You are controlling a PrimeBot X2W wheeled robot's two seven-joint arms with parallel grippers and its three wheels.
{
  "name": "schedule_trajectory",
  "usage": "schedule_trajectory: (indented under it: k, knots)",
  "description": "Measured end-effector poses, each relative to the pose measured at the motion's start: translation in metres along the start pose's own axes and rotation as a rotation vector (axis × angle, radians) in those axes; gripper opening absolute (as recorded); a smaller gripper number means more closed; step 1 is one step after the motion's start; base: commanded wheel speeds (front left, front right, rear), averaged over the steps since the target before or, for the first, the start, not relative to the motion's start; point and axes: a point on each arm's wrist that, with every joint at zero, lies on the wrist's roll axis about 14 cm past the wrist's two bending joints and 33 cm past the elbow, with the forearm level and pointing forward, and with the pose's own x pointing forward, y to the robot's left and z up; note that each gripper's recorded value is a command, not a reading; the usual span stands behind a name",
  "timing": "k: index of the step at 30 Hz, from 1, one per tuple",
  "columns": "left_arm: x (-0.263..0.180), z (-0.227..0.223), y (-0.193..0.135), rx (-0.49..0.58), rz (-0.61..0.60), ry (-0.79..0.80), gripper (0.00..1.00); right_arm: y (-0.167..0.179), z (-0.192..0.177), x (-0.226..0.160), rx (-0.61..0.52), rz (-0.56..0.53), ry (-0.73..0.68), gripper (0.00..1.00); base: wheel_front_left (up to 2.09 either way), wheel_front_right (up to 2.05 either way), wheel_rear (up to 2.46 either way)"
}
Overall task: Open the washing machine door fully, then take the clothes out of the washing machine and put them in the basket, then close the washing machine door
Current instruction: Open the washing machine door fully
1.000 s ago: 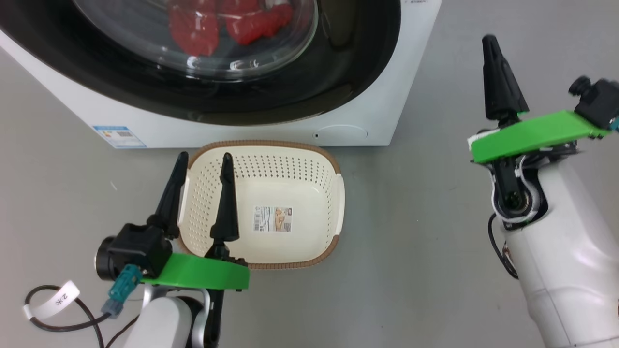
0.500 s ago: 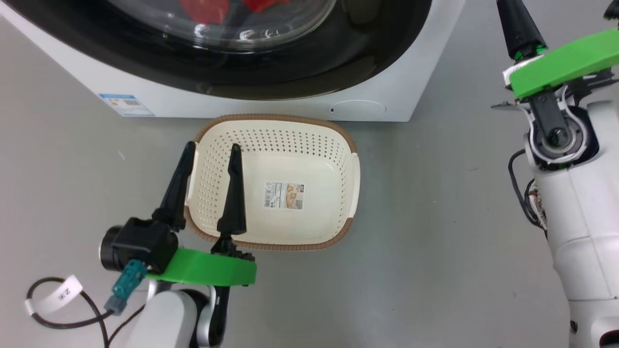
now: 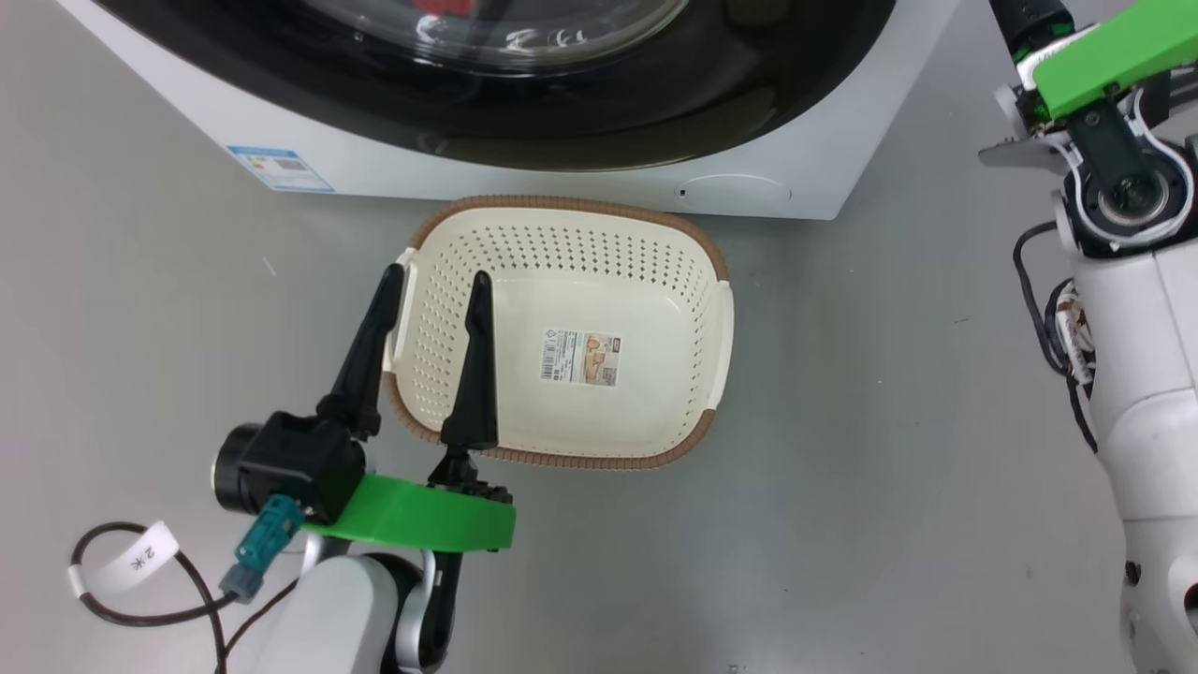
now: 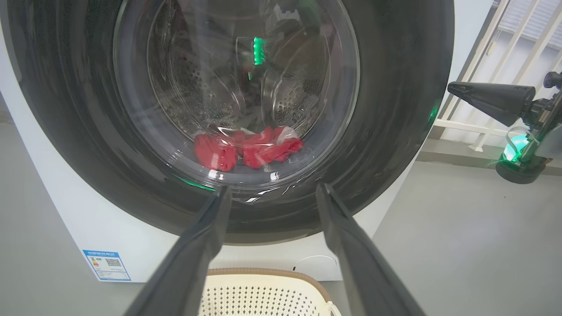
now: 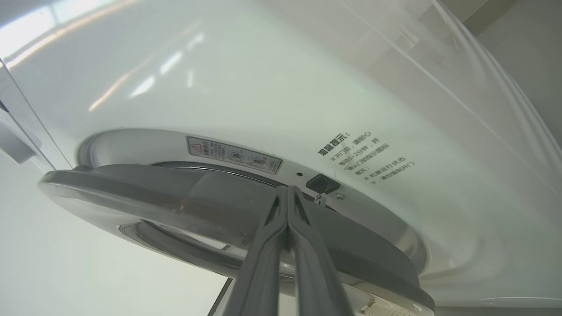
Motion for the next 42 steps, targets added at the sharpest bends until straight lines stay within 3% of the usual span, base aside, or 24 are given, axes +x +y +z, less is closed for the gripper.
schedule_trajectory:
  k: [19,42]
  knots:
    - [-0.001,-0.008,0.017,0.007,0.04,0.026,1.0,-0.003,-0.024,0.041,0.042,0.0,0.158,0.0,0.0,0.0,0.0]
    - [0.001,-0.003,0.014,-0.007,0.042,0.01,1.0,0.014,-0.033,0.033,0.041,0.032,0.286,0.0,0.0,0.0,0.0]
